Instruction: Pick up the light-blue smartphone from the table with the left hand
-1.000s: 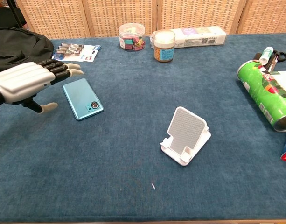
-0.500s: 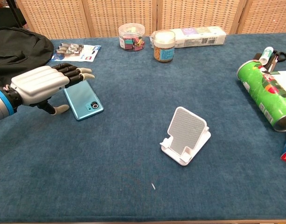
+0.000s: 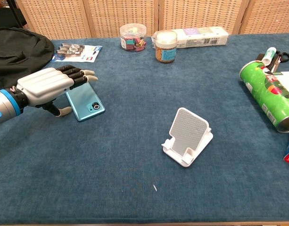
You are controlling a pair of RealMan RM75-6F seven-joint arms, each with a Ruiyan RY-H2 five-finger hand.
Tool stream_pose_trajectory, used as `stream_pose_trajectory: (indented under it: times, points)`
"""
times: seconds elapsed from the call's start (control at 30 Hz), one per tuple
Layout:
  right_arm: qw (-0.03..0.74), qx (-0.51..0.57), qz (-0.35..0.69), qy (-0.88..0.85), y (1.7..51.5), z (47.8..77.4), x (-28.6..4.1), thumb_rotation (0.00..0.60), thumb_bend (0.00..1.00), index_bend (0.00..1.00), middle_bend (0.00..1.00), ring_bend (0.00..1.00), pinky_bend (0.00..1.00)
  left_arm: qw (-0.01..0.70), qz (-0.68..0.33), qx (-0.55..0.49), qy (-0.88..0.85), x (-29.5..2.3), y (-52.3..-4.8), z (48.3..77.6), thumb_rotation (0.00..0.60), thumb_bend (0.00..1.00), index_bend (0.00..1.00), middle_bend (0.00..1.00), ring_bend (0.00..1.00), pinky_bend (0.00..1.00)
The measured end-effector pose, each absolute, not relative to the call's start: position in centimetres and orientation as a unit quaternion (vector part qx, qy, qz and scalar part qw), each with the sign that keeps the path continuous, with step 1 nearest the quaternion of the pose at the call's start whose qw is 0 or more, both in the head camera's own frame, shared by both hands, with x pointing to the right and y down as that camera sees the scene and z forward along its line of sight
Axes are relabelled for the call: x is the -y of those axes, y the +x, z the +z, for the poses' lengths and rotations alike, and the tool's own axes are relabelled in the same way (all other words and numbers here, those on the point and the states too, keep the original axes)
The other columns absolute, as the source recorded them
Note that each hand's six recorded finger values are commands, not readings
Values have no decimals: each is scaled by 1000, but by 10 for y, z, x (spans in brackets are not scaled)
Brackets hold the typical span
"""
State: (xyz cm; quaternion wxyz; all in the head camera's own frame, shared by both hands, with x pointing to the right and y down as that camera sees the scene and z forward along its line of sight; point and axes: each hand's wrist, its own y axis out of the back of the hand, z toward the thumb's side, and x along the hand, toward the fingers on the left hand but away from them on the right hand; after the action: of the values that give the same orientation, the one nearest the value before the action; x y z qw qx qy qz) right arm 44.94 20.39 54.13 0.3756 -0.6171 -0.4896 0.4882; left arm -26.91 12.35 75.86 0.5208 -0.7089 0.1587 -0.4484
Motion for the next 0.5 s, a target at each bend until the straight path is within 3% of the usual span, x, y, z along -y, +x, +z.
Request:
stream_pose_trajectory:
  times: [0.2, 0.5]
  points:
    - [375, 488, 488, -619, 448, 542, -204, 600, 0, 0, 0, 0, 0, 518, -449, -158, -711, -125, -270, 761, 600, 561, 283, 0, 0, 0]
    - [372, 486, 489, -621, 448, 544, -205, 600, 0, 0, 0, 0, 0, 520, -446, -169, -709, -125, -275, 761, 600, 699, 466, 0, 0, 0]
